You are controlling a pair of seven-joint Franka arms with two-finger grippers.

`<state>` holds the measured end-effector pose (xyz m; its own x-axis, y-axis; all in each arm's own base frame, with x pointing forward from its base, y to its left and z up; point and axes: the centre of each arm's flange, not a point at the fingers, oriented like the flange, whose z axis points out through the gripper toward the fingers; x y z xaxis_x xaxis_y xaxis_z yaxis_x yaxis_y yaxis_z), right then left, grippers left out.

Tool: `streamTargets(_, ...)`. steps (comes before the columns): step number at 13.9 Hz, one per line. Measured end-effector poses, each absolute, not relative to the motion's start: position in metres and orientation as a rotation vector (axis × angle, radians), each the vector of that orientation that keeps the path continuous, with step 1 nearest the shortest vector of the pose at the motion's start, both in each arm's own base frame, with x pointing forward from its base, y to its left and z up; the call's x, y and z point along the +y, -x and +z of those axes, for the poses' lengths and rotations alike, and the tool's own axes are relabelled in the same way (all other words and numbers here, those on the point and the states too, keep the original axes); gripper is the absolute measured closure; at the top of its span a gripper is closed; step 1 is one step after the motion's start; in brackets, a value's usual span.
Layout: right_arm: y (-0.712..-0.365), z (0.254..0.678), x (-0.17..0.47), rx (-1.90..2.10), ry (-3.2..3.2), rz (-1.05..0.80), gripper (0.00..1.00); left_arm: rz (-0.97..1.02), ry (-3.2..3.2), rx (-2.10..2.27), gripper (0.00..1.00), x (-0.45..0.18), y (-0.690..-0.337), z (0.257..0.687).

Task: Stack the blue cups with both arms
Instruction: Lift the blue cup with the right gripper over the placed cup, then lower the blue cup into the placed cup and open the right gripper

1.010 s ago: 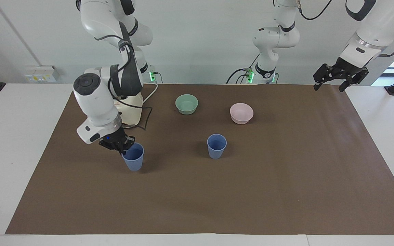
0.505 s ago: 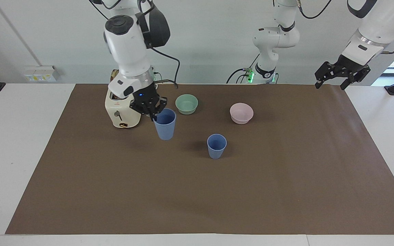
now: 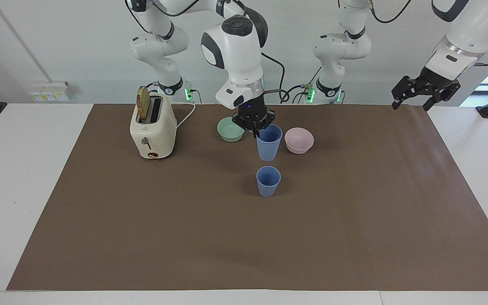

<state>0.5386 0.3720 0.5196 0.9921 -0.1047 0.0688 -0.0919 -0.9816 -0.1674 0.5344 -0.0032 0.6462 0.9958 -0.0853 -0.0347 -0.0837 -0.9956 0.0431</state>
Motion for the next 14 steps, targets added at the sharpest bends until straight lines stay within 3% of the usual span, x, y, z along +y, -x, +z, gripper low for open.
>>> streamTargets(14, -0.578, 0.478, 0.373, 0.187, 2.958, -0.137, 0.96, -0.057, -3.097, -0.131, 0.00, -0.003, -0.534, 0.646)
